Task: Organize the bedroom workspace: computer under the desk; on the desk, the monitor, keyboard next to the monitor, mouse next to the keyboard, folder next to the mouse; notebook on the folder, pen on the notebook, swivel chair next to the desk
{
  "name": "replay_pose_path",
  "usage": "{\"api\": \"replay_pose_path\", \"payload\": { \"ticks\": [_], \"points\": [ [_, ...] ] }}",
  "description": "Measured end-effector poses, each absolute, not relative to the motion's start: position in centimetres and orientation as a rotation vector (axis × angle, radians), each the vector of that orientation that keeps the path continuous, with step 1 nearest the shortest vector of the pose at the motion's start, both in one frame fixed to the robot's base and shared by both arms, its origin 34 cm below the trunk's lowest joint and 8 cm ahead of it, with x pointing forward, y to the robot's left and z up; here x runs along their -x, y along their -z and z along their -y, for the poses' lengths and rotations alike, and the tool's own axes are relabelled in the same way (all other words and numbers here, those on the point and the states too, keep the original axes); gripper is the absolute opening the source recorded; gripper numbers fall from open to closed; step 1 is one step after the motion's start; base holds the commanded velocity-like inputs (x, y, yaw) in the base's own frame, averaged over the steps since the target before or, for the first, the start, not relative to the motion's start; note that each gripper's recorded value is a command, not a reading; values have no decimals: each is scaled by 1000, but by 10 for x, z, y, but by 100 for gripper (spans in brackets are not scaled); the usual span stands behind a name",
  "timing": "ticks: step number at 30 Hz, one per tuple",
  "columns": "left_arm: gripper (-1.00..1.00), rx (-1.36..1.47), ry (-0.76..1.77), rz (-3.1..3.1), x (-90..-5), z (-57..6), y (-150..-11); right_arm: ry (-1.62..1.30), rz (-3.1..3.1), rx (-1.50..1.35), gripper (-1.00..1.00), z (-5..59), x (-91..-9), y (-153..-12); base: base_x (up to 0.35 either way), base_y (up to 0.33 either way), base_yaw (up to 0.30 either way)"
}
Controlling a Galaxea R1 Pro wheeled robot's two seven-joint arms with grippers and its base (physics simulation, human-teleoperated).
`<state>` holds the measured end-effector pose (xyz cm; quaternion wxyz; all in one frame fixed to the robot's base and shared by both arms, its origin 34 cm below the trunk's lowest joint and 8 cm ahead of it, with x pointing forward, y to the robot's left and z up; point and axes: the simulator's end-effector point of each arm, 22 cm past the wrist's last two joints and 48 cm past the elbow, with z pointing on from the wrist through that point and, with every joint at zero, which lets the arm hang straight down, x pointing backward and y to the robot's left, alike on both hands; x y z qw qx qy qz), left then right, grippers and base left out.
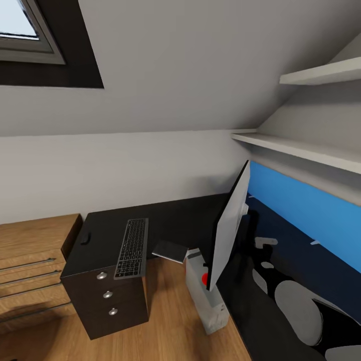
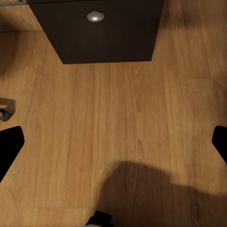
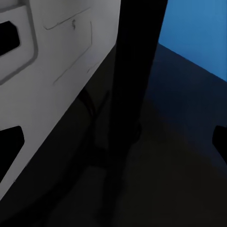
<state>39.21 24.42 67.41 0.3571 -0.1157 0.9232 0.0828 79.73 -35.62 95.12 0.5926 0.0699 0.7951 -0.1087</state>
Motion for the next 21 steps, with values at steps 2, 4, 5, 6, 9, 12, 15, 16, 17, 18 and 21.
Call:
{"api": "replay_pose_path", "payload": {
  "ticks": [2, 4, 5, 6, 9, 12, 15, 16, 17, 18, 21],
  "points": [
    [100, 299, -213, -2383, -393, -244, -672, 253, -1849, -163, 100, 356, -798, -949, 0, 0, 0],
    [100, 299, -213, -2383, -393, -244, -670, 253, -1849, -163, 100, 356, -799, -948, 0, 0, 0],
    [100, 299, -213, -2383, -394, -244, -669, 253, -1848, -163, 100, 356, -799, -947, 0, 0, 0],
    [100, 299, -213, -2383, -394, -244, -668, 253, -1848, -163, 100, 356, -799, -946, 0, 0, 0],
    [100, 299, -213, -2383, -395, -244, -665, 253, -1848, -164, 100, 357, -800, -943, 0, 0, 0],
    [100, 299, -213, -2383, -396, -244, -662, 253, -1848, -165, 100, 357, -801, -940, 0, 0, 0],
    [100, 299, -213, -2383, -396, -244, -661, 258, -1846, -168, 100, 360, -801, -939, 0, 0, 0],
    [100, 298, -212, -2383, -396, -244, -661, 260, -1845, -172, 100, 363, -801, -940, 0, 0, 0],
    [100, 298, -212, -2383, -396, -243, -661, 261, -1845, -174, 100, 364, -800, -940, 0, 0, 0],
    [100, 298, -212, -2383, -396, -243, -661, 261, -1844, -176, 100, 364, -800, -940, 0, 0, 0],
    [100, 297, -212, -2383, -396, -243, -661, 254, -1821, -225, 100, 371, -800, -943, 0, 0, 0]
  ]
}}
